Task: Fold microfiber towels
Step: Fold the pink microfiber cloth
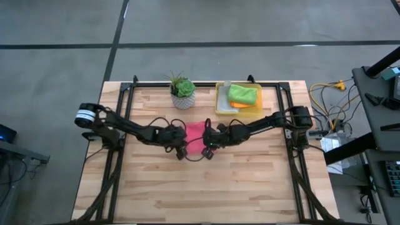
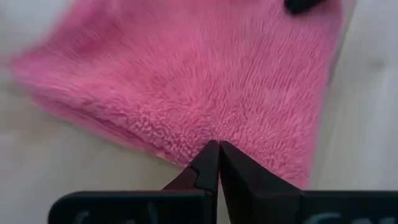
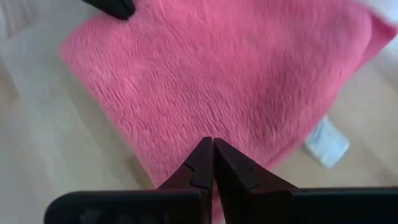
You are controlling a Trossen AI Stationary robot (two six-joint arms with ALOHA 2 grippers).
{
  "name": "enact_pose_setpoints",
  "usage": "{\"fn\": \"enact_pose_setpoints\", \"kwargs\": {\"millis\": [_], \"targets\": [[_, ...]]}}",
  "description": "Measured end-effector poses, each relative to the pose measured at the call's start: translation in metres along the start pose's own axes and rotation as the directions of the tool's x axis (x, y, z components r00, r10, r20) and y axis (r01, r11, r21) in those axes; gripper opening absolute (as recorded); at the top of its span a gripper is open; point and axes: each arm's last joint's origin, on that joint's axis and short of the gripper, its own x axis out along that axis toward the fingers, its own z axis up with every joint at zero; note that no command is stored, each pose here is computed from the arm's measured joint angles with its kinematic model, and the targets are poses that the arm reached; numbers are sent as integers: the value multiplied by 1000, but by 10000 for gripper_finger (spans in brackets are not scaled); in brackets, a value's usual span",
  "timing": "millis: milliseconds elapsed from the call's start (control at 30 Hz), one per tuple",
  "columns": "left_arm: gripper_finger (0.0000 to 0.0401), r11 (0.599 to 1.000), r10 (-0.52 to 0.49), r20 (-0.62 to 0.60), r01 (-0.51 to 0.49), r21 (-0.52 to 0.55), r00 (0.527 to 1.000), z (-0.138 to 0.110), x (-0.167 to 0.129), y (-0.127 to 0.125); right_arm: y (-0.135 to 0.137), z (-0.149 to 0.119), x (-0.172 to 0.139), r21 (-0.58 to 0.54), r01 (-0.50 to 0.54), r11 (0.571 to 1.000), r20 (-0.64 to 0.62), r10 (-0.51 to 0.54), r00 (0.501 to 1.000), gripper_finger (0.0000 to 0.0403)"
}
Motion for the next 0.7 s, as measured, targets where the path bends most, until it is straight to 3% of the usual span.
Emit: {"fn": "enact_pose_setpoints", "kwargs": {"millis": [233,333,433,533,633,700], "targets": [[0,997,-74,-85,74,-11,994,-7,3,-5,3,-14,2,49,-65,997,-90,69,994,8],[0,988,-155,-126,157,10,980,-9,-5,-10,8,-15,-4,75,-117,990,-120,126,985,8],[0,964,-254,-174,264,36,951,-10,-14,-15,14,-9,-22,85,-144,986,-73,150,986,8],[0,940,-317,-146,331,83,937,-6,-27,-23,15,3,-41,99,-144,985,43,140,989,8],[0,923,-346,-107,358,143,932,-2,-37,-26,6,15,-38,123,-166,978,89,156,984,8],[0,937,-310,-63,316,150,949,1,-40,-24,-2,19,-27,148,-183,972,75,173,982,8]]}}
